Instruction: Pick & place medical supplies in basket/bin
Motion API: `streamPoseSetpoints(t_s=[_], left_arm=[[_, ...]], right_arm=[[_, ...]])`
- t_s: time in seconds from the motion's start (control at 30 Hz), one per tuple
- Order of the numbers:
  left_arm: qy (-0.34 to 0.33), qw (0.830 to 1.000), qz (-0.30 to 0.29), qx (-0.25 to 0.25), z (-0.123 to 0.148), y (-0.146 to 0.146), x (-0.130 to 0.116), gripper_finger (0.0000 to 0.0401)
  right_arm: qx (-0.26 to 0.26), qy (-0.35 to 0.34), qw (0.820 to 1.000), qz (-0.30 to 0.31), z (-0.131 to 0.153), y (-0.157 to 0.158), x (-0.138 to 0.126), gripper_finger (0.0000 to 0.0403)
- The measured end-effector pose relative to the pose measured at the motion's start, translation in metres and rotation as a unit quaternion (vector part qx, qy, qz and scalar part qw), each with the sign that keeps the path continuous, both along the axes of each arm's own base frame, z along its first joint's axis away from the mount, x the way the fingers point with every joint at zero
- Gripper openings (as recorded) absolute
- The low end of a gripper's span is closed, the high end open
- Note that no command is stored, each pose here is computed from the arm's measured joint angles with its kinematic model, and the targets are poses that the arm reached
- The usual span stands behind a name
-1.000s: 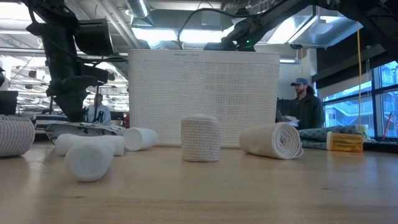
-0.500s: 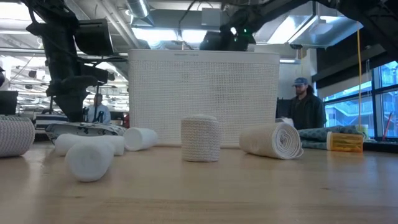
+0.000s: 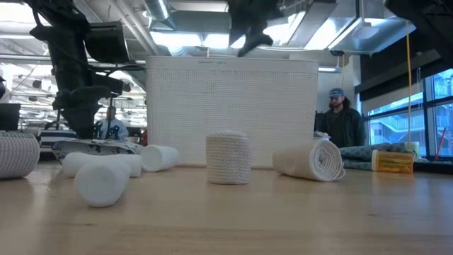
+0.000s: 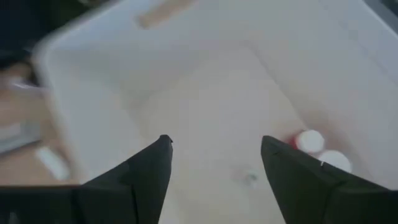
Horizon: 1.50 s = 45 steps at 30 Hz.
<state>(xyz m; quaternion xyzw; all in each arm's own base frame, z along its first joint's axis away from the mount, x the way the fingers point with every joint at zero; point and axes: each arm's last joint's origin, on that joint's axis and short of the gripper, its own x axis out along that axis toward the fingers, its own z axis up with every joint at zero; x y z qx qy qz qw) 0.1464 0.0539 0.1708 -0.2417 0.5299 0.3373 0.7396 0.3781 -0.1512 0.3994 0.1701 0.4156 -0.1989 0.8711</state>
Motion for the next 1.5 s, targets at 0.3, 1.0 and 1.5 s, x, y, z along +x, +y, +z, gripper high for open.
streamPoseSetpoints(t_s=[0.3, 1.0, 1.5], left_arm=[[0.001, 1.0, -0.007, 0.002, 0.0, 0.0, 0.0, 0.0005], [0.002, 0.999, -0.038, 0.013, 0.001, 0.001, 0.001, 0.0006], [0.003, 0.998, -0.055, 0.018, 0.001, 0.001, 0.002, 0.0004]], right_arm=[[0.053, 0.1, 0.993, -0.033, 0.017, 0.071, -0.039, 0.0246], [0.141, 0.223, 0.948, -0.18, -0.05, 0.189, -0.062, 0.0246], [0.137, 0.298, 0.904, -0.275, -0.095, 0.151, -0.155, 0.0252]])
